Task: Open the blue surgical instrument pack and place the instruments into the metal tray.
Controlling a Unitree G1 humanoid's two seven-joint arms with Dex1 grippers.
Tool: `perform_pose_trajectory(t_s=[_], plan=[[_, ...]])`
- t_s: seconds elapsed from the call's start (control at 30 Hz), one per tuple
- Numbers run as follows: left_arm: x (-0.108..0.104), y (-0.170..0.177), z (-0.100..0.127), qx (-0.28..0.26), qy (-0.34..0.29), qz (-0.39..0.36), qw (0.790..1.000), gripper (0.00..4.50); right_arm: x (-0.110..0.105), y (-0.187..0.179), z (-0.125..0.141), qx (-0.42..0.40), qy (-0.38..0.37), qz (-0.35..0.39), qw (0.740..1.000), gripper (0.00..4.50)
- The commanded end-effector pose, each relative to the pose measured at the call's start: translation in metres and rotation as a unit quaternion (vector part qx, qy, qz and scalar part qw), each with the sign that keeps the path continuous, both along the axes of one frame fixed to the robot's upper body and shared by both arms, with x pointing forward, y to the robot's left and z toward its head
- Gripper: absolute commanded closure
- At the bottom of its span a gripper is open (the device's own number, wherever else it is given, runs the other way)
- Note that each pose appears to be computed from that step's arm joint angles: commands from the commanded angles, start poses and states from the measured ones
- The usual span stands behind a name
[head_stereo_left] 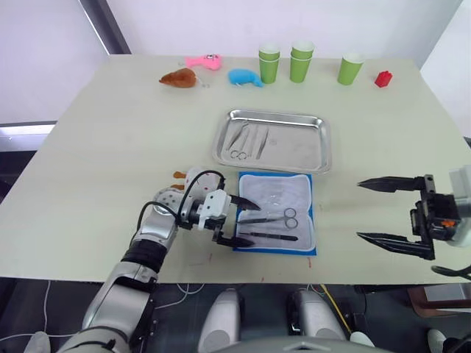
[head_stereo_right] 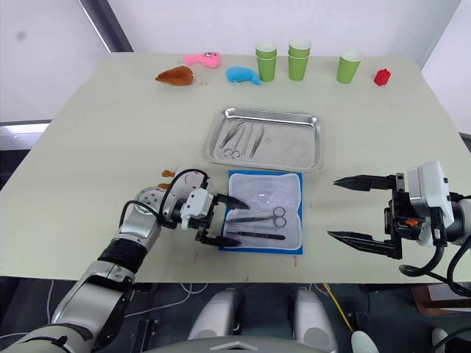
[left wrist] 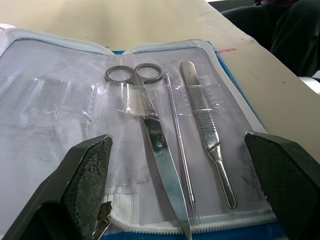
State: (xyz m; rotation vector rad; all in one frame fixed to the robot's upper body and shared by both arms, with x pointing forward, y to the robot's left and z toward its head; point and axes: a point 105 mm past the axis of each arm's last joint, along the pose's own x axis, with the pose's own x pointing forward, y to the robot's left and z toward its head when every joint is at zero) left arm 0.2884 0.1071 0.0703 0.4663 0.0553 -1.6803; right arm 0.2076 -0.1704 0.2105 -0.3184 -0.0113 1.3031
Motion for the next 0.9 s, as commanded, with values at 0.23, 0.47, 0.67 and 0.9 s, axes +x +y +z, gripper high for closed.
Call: perform_pose_trajectory(t_s=[0.23, 0.47, 0.67, 0.9], plan=[[-0.003, 0.004, -0.026, 0.05, 0.041, 0.005, 0.998, 0.04, 0.012, 0.018, -0.02, -0.016, -0.001, 0.012, 1.0, 0.0], [-0.008, -0.001, -0.034, 0.056, 0.053, -0.006, 0.997, 0.04, 0.035, 0.044, -0.044, -0.036, -0.014, 0.005, 0.999, 0.0], [-0.008, -0.003, -0.036, 0.061, 0.058, -0.011, 0.996, 0.04, 0.061, 0.063, -0.072, -0.104, -0.032, -0.012, 0.994, 0.0], [-0.008, -0.004, -0.037, 0.058, 0.066, -0.005, 0.996, 0.04, 0.086, 0.084, -0.09, -0.156, -0.017, -0.03, 0.987, 0.0]])
